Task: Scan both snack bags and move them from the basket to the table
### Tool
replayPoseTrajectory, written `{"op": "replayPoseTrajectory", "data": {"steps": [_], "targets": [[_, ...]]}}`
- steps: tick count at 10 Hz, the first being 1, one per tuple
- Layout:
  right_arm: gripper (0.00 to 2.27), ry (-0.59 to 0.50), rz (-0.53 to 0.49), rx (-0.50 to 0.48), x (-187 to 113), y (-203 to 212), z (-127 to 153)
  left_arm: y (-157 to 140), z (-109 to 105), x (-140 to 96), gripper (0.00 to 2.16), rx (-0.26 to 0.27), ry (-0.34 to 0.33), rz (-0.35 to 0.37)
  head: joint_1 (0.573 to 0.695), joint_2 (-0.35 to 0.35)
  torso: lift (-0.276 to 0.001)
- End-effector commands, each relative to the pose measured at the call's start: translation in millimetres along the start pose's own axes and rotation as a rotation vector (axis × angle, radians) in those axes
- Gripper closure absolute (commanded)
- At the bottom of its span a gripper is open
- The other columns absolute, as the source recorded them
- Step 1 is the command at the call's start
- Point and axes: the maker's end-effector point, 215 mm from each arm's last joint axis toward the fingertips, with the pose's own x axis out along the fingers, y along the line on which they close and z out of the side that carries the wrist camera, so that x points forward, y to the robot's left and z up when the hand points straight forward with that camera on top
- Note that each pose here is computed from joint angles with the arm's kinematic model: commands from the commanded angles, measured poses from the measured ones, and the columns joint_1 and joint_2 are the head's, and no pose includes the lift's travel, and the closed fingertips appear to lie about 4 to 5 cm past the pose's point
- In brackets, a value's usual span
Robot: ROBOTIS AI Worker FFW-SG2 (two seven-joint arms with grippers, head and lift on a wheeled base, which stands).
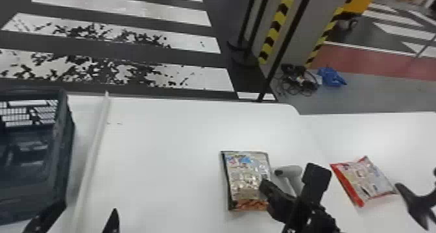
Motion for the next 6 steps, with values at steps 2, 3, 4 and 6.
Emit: {"op": "replayPoseTrajectory", "data": {"steps": [2, 3, 4, 6], "targets": [[2.25, -0.049, 0.030, -0.017, -12.2, 12.0, 22.3, -1.7, 1.5, 0.2, 0.08, -0.001, -0.003, -0.003, 0.695, -0.289, -0.098], [2.25, -0.095, 0.038, -0.039, -23.0, 14.8, 44.3, -4.7, 1.6, 1.0, 0.08, -0.003, -0.003, -0.008, 0.695, -0.287, -0.098], [2.25, -0.099, 0.066, -0.071, -29.6, 17.2, 55.8, -6.0, 1.4, 0.9, 0.08, 0.000, -0.003, -0.009, 0.695, -0.285, -0.098], [1.12, -0.113, 0.110, -0.130, -35.5, 9.0, 67.5, -5.6, 2.0, 1.2, 0.08, 0.002, -0.006, -0.010, 0.695, -0.288, -0.098]]}}
